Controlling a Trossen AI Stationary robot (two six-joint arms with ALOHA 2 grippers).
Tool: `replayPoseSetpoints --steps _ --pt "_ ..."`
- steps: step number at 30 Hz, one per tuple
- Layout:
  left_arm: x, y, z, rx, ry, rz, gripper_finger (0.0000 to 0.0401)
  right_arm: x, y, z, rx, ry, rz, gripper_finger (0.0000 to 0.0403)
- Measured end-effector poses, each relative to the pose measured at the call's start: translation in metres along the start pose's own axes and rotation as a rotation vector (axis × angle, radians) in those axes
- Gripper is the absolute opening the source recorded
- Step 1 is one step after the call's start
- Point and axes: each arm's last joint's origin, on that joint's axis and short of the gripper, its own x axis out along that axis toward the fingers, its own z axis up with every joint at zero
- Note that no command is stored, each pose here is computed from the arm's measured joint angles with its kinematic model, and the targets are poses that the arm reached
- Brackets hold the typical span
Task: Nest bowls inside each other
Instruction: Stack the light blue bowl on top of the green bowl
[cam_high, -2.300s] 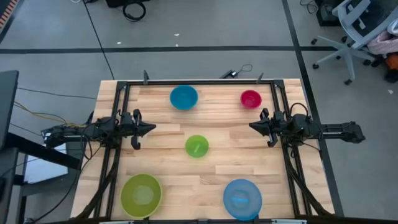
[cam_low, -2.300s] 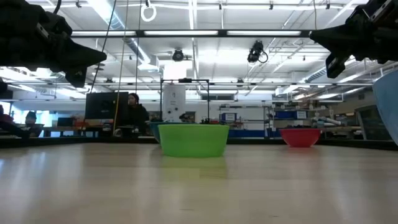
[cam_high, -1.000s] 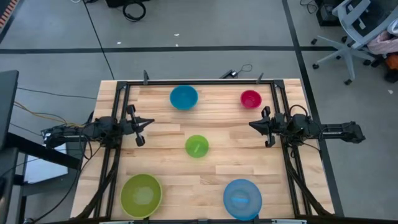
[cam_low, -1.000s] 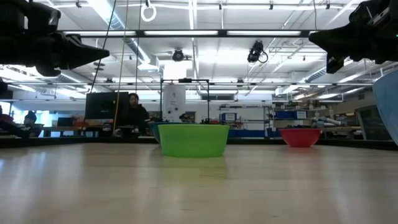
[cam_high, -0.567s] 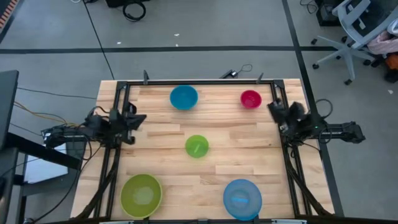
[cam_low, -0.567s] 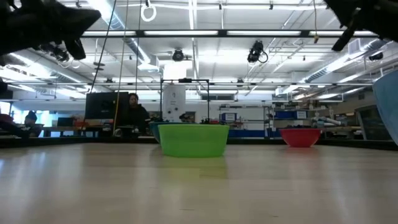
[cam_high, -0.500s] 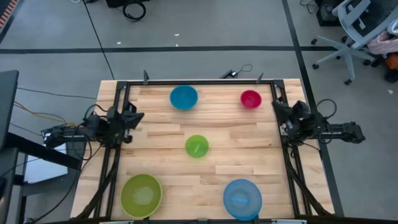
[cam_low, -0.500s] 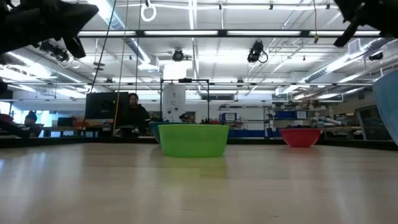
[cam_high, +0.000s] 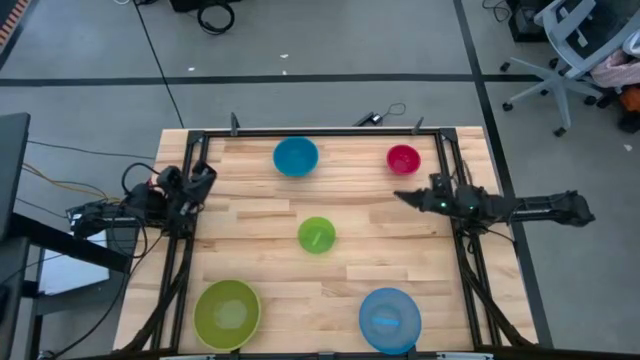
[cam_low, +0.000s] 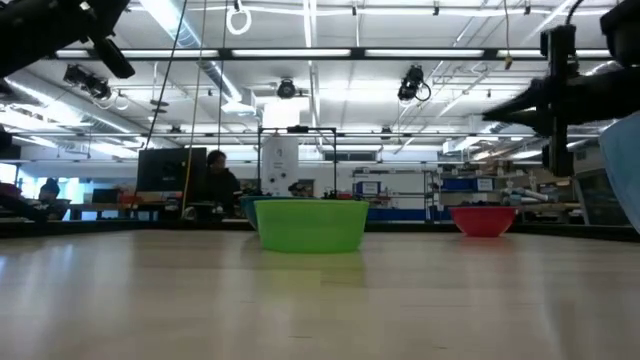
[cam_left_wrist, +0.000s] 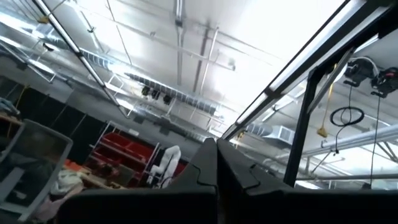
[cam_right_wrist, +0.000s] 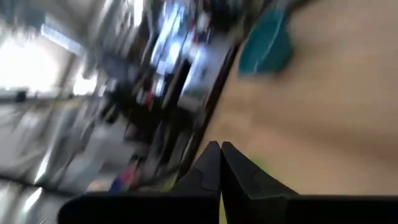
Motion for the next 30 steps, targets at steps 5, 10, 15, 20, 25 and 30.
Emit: replayPoseSetpoints --steps 5,10,15,20,25,30 --pt "0.000 -0.003 0.008 -0.116 -0.083 -0.026 0.0002 0.011 0.057 0.007 0.001 0.170 0.045 0.0003" --pt "0.001 0.002 -0.006 -0.256 0.057 0.029 0.0002 0.028 0.094 -0.002 -0.167 0.434 -0.241 0.0003" --pt "-0.001 0.010 -0.040 -0.406 0.382 0.134 0.0002 0.040 0.099 -0.035 -0.140 0.780 -0.481 0.0011" --pt "0.003 0.006 -0.055 -0.505 0.548 0.162 0.0002 0.042 0.104 -0.072 -0.115 0.986 -0.623 0.0004" --pt "0.019 -0.005 -0.057 -0.519 0.651 0.145 0.0002 0.038 0.116 -0.101 -0.107 1.057 -0.708 0.0011" --pt "0.034 -0.017 -0.061 -0.459 0.822 0.123 0.0002 0.030 0.116 -0.137 -0.184 1.135 -0.719 0.0053"
